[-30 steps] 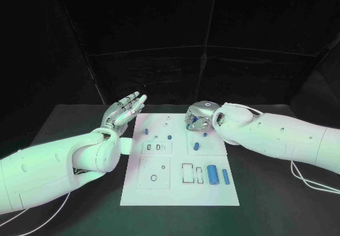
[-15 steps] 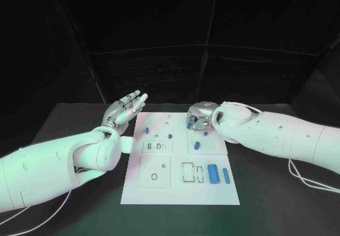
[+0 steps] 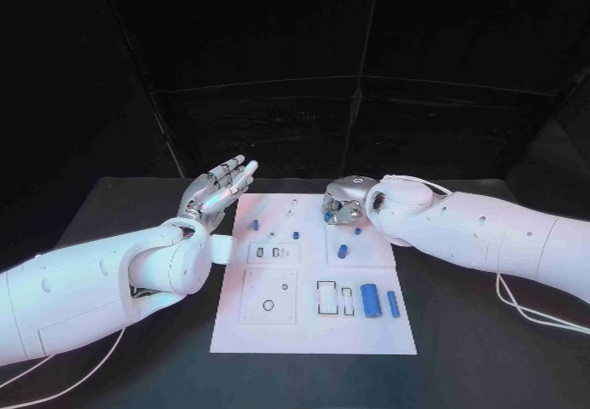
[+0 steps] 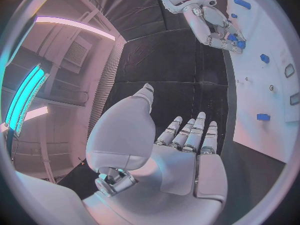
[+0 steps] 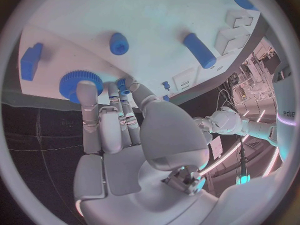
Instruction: Assemble the parts on the task board
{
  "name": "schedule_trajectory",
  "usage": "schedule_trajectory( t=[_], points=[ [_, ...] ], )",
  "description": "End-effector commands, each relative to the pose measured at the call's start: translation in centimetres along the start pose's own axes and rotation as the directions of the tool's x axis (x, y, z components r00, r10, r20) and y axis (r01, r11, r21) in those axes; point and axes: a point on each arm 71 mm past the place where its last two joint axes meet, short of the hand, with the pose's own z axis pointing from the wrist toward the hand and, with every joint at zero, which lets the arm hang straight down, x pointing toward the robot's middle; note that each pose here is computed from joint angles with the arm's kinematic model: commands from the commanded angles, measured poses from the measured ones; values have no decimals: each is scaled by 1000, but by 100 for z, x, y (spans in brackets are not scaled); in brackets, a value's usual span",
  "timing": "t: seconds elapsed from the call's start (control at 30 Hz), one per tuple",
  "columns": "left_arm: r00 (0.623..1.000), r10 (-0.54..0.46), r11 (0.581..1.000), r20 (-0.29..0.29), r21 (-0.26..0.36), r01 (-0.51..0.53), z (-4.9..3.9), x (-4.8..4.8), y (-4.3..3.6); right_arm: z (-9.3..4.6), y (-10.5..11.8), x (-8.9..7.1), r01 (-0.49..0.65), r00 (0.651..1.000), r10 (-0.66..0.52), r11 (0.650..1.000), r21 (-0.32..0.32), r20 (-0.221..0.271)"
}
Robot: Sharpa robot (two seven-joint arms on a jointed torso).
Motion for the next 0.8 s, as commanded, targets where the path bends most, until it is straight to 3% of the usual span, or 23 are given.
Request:
schedule_trajectory(
  t=[0.03, 0.23, 0.37, 0.6, 0.8],
  points=[
    [1000, 0, 1000, -18, 19, 0, 6, 24, -24, 11, 14, -8, -6, 1000, 6, 1000, -7, -4],
    [1000, 0, 1000, -18, 18, 1, 9, 25, -22, 14, 9, -37, -26, 999, 26, 1000, 2, 36],
    [1000, 0, 1000, -17, 17, 0, 10, 19, -22, 0, 3, -78, -47, 994, 45, 999, 10, 97],
    [1000, -2, 1000, -22, 16, 3, 13, 19, -22, 6, 47, -190, -76, 966, 71, 997, 13, 250],
    [1000, -3, 1000, -24, 17, 4, 14, 27, -25, 74, 93, -231, -82, 953, 73, 997, 16, 295]
  ],
)
